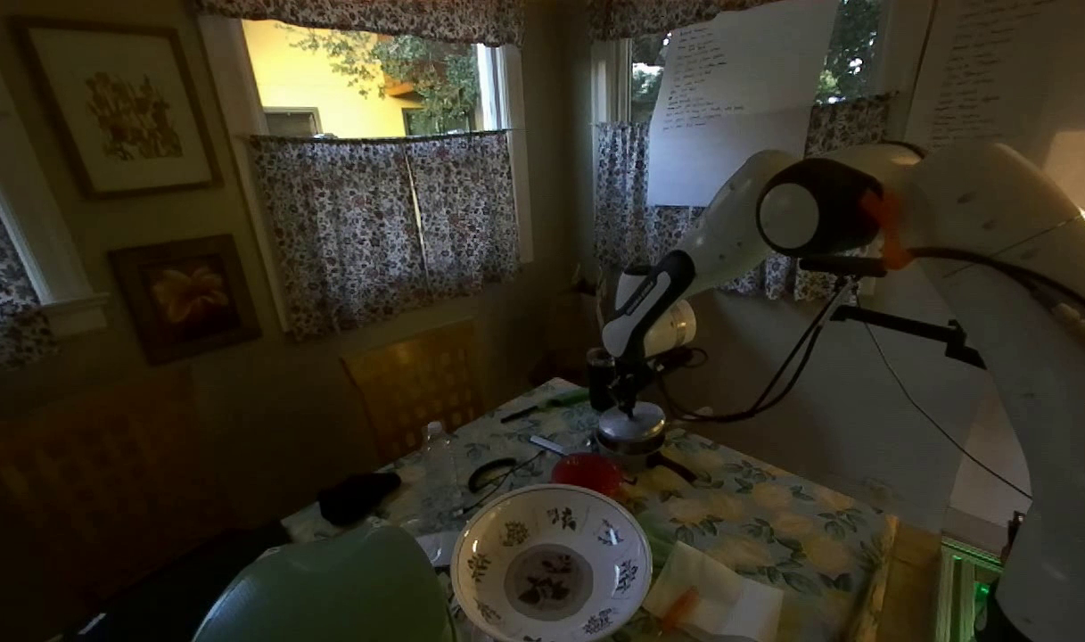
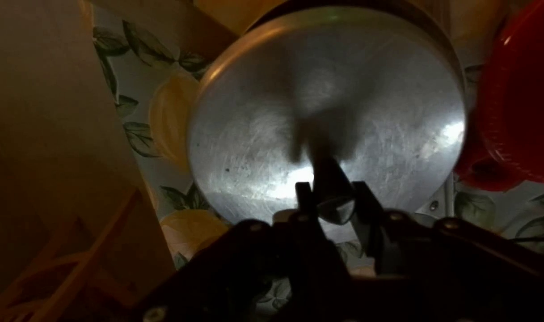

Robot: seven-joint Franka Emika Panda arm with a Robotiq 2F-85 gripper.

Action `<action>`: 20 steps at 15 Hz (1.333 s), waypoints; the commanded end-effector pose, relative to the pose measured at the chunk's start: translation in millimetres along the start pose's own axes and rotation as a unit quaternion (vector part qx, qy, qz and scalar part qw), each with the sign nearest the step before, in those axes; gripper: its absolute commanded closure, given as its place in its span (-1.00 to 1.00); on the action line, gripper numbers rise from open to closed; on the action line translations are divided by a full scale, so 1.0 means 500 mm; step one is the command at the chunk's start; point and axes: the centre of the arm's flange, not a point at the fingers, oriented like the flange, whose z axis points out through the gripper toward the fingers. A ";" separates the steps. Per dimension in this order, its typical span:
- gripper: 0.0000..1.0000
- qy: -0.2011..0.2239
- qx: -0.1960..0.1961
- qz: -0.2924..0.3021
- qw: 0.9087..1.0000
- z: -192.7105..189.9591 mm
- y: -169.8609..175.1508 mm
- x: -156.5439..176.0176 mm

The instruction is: Put the silver lid on top of the silver pot.

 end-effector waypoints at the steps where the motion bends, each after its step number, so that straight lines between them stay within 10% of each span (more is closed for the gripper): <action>1: 0.87 0.004 -0.016 -0.013 1.000 0.017 -0.014 0.021; 11: 0.87 0.003 -0.019 -0.022 1.000 0.025 -0.027 0.015; 12: 0.18 0.003 -0.019 -0.021 1.000 0.026 -0.028 0.014; 13: -0.03 0.003 -0.019 -0.021 1.000 0.026 -0.028 0.012; 20: -0.96 0.004 -0.006 -0.024 1.000 0.001 -0.042 -0.001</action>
